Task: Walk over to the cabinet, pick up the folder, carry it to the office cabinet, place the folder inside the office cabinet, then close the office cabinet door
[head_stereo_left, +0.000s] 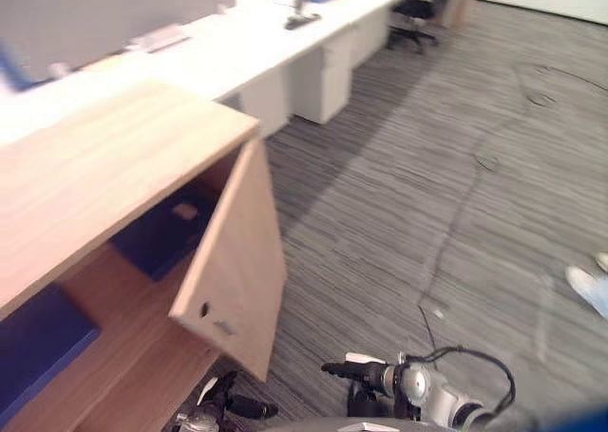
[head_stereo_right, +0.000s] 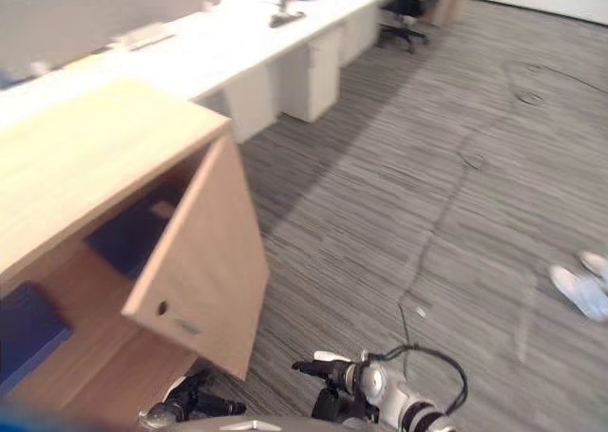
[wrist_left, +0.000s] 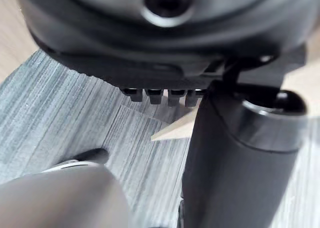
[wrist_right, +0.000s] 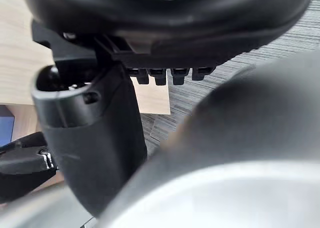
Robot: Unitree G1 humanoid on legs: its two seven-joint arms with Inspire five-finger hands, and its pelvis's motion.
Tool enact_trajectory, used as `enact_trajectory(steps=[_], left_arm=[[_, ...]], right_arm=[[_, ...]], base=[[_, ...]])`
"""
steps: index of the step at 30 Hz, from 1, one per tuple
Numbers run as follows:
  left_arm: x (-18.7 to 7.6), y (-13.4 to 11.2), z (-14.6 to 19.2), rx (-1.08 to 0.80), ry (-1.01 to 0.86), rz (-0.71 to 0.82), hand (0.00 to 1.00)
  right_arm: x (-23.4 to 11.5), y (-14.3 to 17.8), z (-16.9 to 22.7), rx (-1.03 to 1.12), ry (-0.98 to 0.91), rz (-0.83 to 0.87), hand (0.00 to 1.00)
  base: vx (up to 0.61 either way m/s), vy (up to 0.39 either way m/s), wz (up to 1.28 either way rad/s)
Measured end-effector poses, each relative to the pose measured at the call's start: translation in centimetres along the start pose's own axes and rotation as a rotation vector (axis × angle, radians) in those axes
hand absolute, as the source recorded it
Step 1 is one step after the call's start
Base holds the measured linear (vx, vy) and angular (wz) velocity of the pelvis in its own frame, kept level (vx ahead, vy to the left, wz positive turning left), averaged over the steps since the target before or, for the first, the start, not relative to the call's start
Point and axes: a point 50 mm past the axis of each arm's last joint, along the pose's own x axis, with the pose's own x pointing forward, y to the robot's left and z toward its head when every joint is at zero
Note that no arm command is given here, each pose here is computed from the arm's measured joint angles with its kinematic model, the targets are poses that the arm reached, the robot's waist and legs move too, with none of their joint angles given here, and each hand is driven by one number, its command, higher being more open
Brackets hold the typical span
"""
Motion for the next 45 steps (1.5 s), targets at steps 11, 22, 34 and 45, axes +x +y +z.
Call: enact_trajectory(steps=[11,22,34,45], left_arm=[[-0.7,1.0,-2.9,-0.190,0.072,0.086,1.00],[-1.2,2.3,-2.5,-0.576,0.007,0.263,1.00],[-1.7,0.5,-5.3,-0.477,0.119,0.169,1.00],[-1.7,-0.2,-5.4,-0.934,0.093,0.180,1.00]], right_arm=[[-2.1,2.4,-8.7,0.745,0.315,-0.315,1.00],[-1.4,4.0,-7.5,1.289,0.249,-0.601,1.00],[-0.7,3.4,-6.8,1.484,0.195,-0.630,1.00],[-1.9,3.8,-8.7,1.513,0.242,-0.673,1.00]], base=[[0.02,-0.210,1.88],[0.03,-0.070,0.97],[0.15,0.079,0.72],[0.00,-0.081,0.12]])
